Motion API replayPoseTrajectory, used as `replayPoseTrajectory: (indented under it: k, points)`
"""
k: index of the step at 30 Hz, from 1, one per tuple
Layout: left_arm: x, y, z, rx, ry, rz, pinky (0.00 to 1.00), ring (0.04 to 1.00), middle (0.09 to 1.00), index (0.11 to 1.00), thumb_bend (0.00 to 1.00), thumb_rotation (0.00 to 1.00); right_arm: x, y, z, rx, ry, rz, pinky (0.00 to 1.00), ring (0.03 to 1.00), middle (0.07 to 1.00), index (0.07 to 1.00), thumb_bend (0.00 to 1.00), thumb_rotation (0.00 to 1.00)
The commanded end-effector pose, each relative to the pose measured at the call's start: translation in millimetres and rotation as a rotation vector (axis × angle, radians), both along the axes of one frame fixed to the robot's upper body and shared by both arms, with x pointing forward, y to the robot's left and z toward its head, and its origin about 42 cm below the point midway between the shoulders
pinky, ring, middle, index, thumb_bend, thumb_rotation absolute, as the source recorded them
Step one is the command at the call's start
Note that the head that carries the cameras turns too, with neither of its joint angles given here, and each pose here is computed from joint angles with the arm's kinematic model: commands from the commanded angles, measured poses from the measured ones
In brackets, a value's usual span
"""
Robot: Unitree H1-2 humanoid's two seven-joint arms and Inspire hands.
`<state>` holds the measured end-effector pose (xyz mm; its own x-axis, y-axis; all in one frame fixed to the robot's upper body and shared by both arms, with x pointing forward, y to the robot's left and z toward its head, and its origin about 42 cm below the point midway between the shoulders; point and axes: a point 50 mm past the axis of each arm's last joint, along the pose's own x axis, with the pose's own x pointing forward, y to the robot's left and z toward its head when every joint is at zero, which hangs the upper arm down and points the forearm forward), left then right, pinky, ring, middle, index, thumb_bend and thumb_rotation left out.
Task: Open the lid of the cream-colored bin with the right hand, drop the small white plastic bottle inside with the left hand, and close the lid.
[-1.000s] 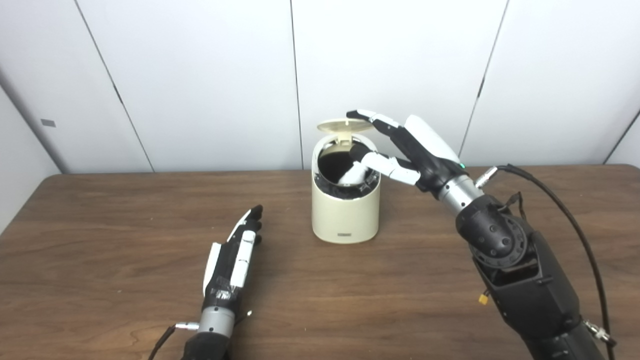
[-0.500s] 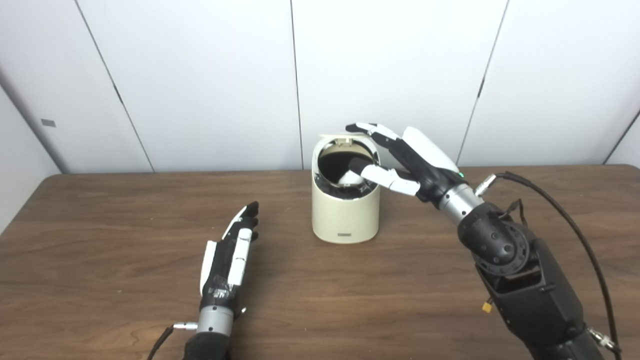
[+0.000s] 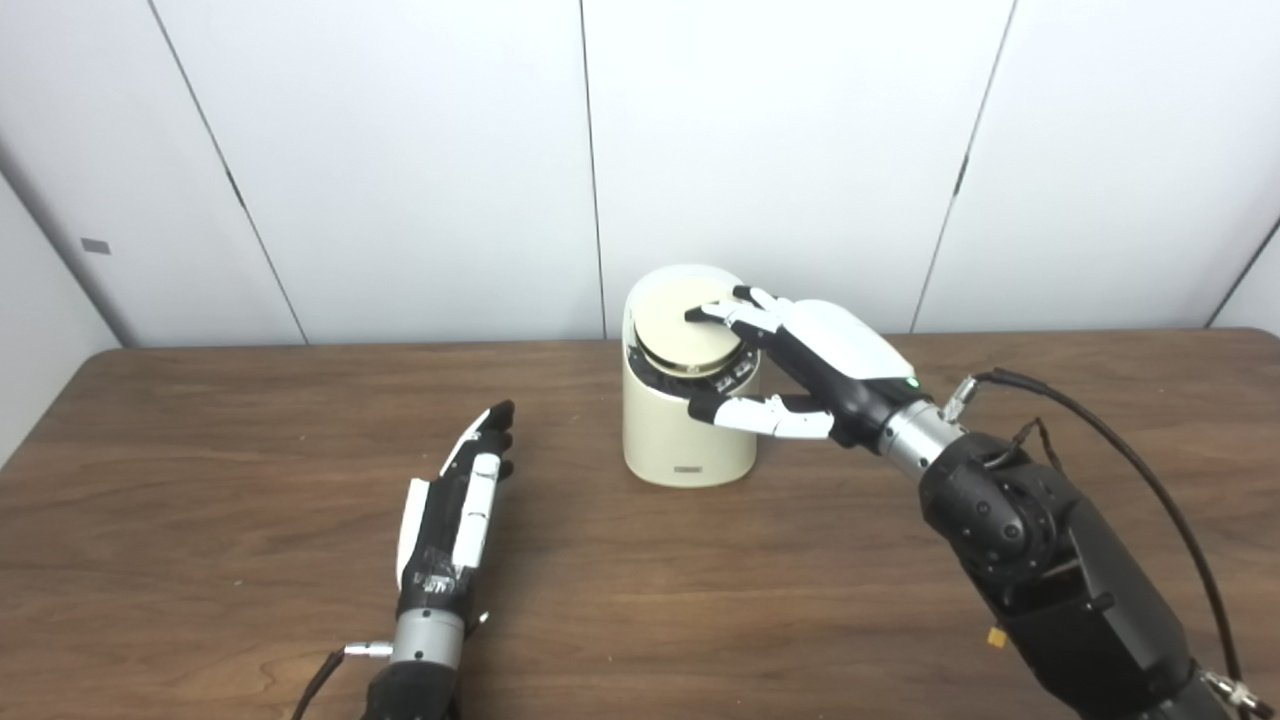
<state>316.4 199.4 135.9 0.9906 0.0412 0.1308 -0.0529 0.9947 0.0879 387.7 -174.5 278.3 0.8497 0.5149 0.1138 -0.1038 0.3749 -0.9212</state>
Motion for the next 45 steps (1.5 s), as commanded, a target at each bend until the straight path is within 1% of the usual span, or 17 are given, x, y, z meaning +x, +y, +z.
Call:
replayPoseTrajectory:
  k: [1,6,9,11,15,20,22,26,29,37,40,45]
  points:
    - [8,-3,16,0.001,-0.082,-0.008,0.89,0.927,0.924,0.906,0.59,1.00,-5,6,13,-0.016,-0.073,0.041,1.00,1.000,0.899,0.884,0.60,1.00]
    - [9,-3,15,-0.015,-0.079,-0.001,0.88,0.918,0.944,0.953,0.62,0.99,-9,7,8,-0.040,-0.085,0.044,1.00,1.000,0.901,0.906,0.59,0.96]
    - [9,-2,14,-0.013,-0.078,0.005,0.87,0.911,0.940,0.956,0.62,0.96,-10,7,5,-0.051,-0.085,0.046,1.00,1.000,0.899,0.914,0.59,0.94]
    - [10,-2,15,-0.011,-0.077,0.010,0.85,0.907,0.941,0.956,0.63,0.95,-10,7,4,-0.062,-0.086,0.047,1.00,1.000,0.896,0.915,0.59,0.94]
    - [10,-2,16,-0.019,-0.077,0.010,0.85,0.917,0.951,0.961,0.62,0.95,-13,6,4,-0.087,-0.095,0.053,1.00,1.000,0.892,0.914,0.58,0.94]
    - [10,-4,16,-0.063,-0.086,0.016,0.85,0.913,0.961,0.997,0.58,0.89,-11,3,1,-0.104,-0.083,0.044,1.00,1.000,0.888,0.917,0.58,0.92]
    - [10,-4,16,-0.069,-0.089,0.019,0.85,0.911,0.959,1.000,0.56,0.87,-10,2,0,-0.105,-0.077,0.039,1.00,1.000,0.889,0.918,0.57,0.92]
    - [11,-4,16,-0.071,-0.094,0.026,0.85,0.915,0.958,1.000,0.55,0.87,-8,0,-2,-0.111,-0.069,0.032,1.00,1.000,0.893,0.927,0.56,0.93]
    - [10,-4,16,-0.064,-0.096,0.031,0.85,0.915,0.955,1.000,0.54,0.88,-8,-1,-4,-0.123,-0.068,0.028,1.00,1.000,0.894,0.932,0.56,0.93]
    - [10,-4,17,-0.077,-0.097,0.035,0.86,0.914,0.952,1.000,0.55,0.87,-9,-1,-4,-0.140,-0.059,0.022,1.00,1.000,0.893,0.942,0.56,0.91]
    - [10,-5,17,-0.086,-0.098,0.036,0.86,0.912,0.949,1.000,0.54,0.87,-10,-1,-5,-0.153,-0.064,0.022,1.00,1.000,0.890,0.948,0.56,0.90]
    - [10,-4,17,-0.081,-0.094,0.035,0.85,0.910,0.951,1.000,0.56,0.87,-10,-1,-8,-0.168,-0.052,0.014,1.00,1.000,0.884,0.954,0.58,0.89]
